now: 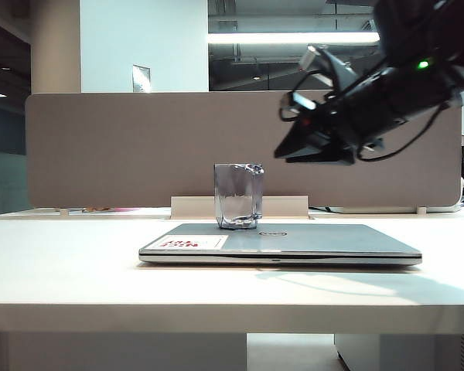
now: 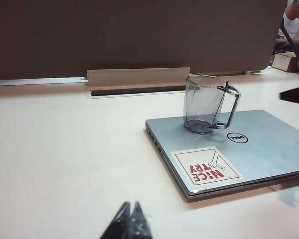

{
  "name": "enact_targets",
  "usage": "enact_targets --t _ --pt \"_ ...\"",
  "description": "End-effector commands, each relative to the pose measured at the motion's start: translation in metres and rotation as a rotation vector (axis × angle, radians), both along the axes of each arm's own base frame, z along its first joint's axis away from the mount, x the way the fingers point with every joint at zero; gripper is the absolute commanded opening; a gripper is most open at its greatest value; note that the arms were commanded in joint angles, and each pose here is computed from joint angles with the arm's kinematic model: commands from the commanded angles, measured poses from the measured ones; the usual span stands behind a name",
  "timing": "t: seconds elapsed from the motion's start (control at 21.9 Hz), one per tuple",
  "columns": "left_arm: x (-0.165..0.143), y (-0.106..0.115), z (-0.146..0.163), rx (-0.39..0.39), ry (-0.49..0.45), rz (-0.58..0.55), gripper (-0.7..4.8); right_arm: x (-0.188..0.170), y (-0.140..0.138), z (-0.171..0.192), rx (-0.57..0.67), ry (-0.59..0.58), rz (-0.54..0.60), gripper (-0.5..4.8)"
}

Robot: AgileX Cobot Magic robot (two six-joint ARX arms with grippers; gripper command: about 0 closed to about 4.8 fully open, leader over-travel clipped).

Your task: Pick up the water cup and place it on the right side of the laptop.

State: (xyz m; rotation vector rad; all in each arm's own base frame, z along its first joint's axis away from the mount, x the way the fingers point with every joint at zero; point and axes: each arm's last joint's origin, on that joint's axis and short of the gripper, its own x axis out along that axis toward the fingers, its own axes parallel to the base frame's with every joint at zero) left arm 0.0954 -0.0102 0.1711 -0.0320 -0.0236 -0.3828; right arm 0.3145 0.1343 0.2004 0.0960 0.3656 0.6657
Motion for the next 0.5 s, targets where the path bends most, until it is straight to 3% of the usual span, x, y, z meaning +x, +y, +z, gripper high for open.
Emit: enact_targets --t 0.05,0.23,0.5 --pt "0.0 0.0 0.003 0.001 -0.015 0.005 -0.06 0.009 0.014 0.003 0.001 -0.043 0.026 1.23" --pt "0.0 0.0 0.003 0.001 -0.016 0.021 -0.06 0.017 0.035 -0.004 -0.001 -0.038 0.068 1.06" --pt "0.0 0.001 0.003 0.001 -0.015 0.035 -0.06 0.028 0.041 -0.014 0.003 -0.03 0.071 0.2"
